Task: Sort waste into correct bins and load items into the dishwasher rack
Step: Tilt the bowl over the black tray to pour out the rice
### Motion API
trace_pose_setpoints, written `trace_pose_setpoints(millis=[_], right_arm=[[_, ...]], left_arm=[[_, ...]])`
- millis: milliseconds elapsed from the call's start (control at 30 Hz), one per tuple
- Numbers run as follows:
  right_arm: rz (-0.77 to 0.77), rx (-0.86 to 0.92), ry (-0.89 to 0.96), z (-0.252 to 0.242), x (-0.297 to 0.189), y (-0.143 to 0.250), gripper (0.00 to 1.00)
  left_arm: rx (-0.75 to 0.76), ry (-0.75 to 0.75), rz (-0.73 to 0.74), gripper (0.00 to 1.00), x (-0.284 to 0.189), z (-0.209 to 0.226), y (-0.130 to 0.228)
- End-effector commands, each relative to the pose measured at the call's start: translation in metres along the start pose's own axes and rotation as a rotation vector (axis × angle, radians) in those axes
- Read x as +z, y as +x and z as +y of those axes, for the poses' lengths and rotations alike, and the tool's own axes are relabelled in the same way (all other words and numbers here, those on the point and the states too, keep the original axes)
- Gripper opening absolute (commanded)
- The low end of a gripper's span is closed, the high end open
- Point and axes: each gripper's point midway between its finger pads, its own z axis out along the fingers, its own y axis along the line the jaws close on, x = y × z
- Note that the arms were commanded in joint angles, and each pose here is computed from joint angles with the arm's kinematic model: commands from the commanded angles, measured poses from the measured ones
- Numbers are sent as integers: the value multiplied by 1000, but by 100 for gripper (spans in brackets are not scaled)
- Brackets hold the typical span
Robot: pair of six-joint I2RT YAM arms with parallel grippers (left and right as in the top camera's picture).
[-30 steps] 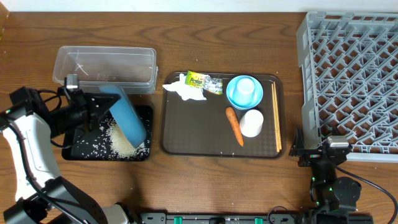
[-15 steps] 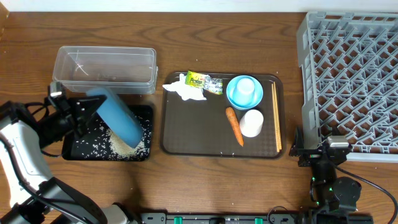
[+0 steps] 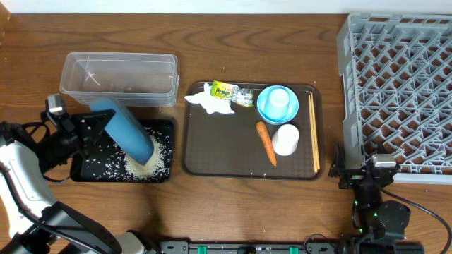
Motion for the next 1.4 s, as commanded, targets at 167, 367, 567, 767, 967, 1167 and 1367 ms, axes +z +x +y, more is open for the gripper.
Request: trace_pose_setpoints(millis=[167, 367, 567, 767, 967, 1167, 1367], right_arm=[[0, -18, 11, -3, 0, 0, 99], [0, -18, 12, -3, 0, 0, 99], [0, -17, 12, -3, 0, 0, 99], [0, -18, 11, -3, 0, 0, 99], [0, -18, 11, -3, 0, 0, 99], [0, -17, 12, -3, 0, 0, 99], [0, -17, 12, -3, 0, 0, 99]], left_arm=[[3, 12, -13, 6, -3, -7, 1], [38, 24, -13, 6, -4, -11, 6], [22, -16, 1, 6, -6, -9, 15], [99, -69, -27, 6, -10, -7, 11], [284, 24, -46, 6, -11, -28, 15], [223, -38, -25, 6, -11, -20, 22], [277, -69, 14, 6, -9, -35, 51]])
